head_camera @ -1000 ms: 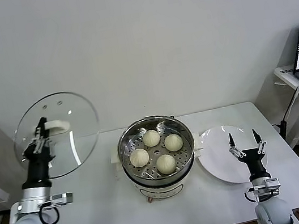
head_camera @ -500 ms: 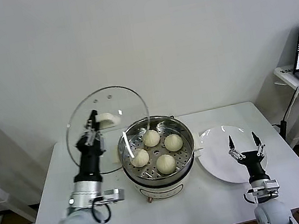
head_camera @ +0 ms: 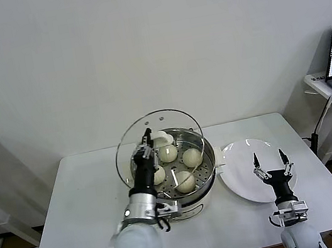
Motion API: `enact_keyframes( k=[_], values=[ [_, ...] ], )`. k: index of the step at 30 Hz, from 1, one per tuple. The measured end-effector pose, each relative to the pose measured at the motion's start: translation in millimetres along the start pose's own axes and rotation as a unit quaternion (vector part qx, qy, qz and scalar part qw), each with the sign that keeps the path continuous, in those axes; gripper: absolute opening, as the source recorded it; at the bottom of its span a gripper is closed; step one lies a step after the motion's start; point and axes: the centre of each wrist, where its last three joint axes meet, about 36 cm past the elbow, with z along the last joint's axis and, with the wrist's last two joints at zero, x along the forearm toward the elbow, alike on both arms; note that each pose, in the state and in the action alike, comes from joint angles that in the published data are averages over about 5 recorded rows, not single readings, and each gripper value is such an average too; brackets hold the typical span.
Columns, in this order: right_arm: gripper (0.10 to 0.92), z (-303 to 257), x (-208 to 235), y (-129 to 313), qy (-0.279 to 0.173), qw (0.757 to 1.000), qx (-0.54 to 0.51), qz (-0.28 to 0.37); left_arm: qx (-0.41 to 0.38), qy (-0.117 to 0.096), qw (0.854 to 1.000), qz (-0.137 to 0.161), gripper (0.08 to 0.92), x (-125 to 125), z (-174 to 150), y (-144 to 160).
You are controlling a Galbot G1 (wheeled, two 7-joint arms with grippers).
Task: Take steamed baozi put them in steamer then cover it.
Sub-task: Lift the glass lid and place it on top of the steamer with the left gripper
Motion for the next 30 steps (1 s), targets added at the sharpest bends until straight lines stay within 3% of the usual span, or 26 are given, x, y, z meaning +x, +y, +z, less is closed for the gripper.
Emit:
enact_keyframes(
  k=[10, 30],
  values=[
    [0.823, 8, 3, -1, 0.005, 1.0, 0.001, 0.005, -0.041, 0.01, 0.998, 0.042, 0.194, -19, -26, -15],
    [0.823, 16, 2, 1, 0.01, 1.0, 0.001, 0.006, -0.079, 0.032, 0.994, 0.074, 0.194, -30, -45, -36]
  ],
)
